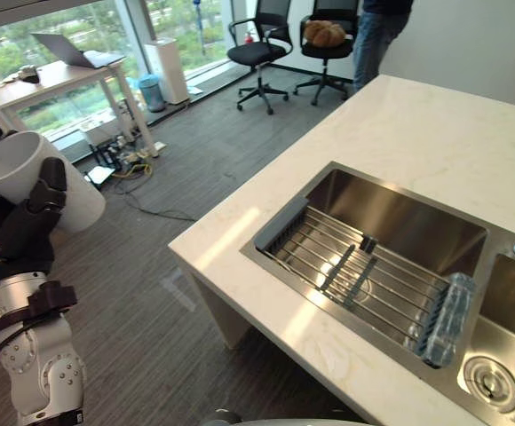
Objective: Walk over to the sink, pick up the cup, carry it to the dishwasher, place the cup inside the dishwasher, then close the dishwasher door
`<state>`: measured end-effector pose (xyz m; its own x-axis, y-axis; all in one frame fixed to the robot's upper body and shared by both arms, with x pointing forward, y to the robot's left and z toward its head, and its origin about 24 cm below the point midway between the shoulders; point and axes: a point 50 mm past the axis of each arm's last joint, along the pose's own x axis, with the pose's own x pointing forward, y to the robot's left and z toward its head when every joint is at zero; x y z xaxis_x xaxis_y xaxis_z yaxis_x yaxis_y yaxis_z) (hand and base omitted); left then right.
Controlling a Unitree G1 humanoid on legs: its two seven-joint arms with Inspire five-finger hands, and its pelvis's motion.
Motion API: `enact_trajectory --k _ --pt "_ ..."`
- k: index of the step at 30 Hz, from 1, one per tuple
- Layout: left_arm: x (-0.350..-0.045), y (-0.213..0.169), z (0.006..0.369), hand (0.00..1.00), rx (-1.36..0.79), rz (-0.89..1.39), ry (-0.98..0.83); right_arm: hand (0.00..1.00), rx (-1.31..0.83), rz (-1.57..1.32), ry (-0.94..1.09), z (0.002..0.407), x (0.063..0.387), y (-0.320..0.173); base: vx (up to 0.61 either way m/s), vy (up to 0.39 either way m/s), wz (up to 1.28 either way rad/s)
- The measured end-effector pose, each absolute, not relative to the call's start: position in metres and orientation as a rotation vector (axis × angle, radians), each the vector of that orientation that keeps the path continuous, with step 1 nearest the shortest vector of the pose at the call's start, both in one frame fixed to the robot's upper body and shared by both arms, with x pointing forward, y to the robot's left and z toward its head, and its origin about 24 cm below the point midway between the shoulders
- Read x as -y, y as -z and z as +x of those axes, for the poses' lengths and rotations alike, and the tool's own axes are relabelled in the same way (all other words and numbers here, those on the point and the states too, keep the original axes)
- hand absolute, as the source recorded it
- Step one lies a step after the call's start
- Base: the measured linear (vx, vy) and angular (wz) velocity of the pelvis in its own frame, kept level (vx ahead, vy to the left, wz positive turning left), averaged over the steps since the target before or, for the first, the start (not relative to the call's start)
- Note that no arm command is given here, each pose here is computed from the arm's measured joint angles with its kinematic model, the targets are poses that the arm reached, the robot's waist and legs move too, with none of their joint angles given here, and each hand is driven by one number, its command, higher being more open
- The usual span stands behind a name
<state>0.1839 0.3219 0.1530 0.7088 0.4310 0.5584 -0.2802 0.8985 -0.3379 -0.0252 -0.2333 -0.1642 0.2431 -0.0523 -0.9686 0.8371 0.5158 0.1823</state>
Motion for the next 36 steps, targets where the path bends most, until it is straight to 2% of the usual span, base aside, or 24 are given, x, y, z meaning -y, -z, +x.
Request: enact_trajectory --k 7,11,15,18,21,28,33,36 --pt "-0.303 -0.171 0.191 0.0 0.703 -0.162 -0.266 1.0 -1.185 0.821 0.685 -0.027 0.225 0.165 -0.05 -0.017 0.65" --pt "-0.305 -0.175 0.192 0.0 0.704 -0.129 -0.24 1.0 -1.247 0.777 0.706 -0.038 0.239 0.161 -0.11 0.081 0.68" --pt "-0.314 -0.167 0.209 0.0 0.668 -0.179 -0.271 1.0 -1.266 0.879 0.771 -0.046 0.229 0.165 -0.06 0.024 1.56" --pt "-0.289 -0.163 0.232 0.0 0.656 -0.249 -0.159 1.0 -1.203 0.925 0.891 -0.057 0.242 0.16 -0.08 0.12 1.78" --pt "-0.249 -0.155 0.244 0.0 0.629 -0.31 -0.03 1.0 -1.221 0.983 0.924 -0.066 0.227 0.163 -0.17 -0.018 2.02" --pt "-0.228 -0.181 0.242 0.0 0.691 -0.233 0.115 1.0 -1.287 0.731 0.779 -0.055 0.265 0.155 -0.05 0.174 0.6" --pt "-0.218 -0.166 0.247 0.0 0.585 -0.285 0.11 1.0 -1.307 0.685 0.751 -0.049 0.263 0.156 0.03 0.172 0.25" --pt "-0.197 -0.146 0.248 0.0 0.504 -0.387 0.12 1.0 -1.324 0.663 0.722 -0.046 0.262 0.157 0.01 0.059 0.39"
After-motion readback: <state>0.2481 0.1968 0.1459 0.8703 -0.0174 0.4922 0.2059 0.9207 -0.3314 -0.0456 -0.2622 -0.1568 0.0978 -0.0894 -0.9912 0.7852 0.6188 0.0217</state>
